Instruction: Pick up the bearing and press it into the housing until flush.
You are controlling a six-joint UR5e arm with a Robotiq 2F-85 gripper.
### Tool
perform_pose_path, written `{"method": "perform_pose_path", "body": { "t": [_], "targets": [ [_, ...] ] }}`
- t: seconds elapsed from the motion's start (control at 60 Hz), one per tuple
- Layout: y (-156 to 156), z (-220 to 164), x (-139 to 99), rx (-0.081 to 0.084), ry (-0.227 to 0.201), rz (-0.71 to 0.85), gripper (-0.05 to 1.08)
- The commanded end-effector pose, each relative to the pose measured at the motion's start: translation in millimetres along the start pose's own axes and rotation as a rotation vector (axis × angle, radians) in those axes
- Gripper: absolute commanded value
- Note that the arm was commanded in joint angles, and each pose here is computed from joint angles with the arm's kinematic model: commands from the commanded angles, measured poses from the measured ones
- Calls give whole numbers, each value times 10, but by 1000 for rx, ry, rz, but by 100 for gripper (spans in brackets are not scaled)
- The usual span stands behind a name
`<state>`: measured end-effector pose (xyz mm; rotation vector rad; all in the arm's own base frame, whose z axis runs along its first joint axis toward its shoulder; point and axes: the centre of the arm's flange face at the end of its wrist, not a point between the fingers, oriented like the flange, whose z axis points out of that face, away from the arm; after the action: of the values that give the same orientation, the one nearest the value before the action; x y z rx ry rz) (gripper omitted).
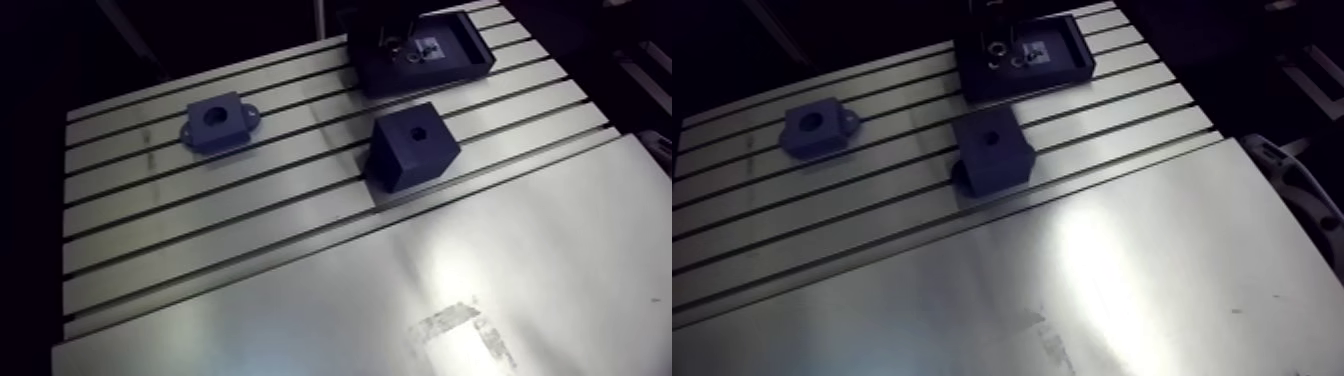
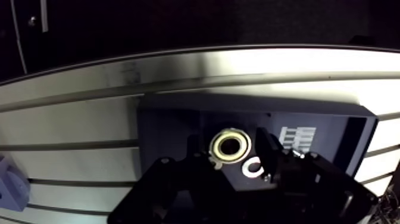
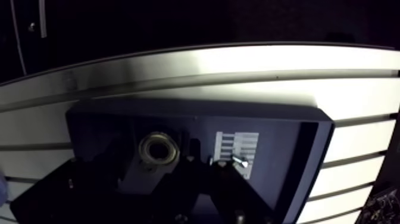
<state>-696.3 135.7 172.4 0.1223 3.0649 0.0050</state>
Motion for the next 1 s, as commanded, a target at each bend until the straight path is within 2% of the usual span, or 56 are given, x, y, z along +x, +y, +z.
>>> {"method": "perform_pose_path", "body": {
  "t": [0.017,1.0],
  "targets": [
    [4,17,-15,1,-5,1,47],
    [-12,62,-27,4,-14,-1,52]
  ]
}}
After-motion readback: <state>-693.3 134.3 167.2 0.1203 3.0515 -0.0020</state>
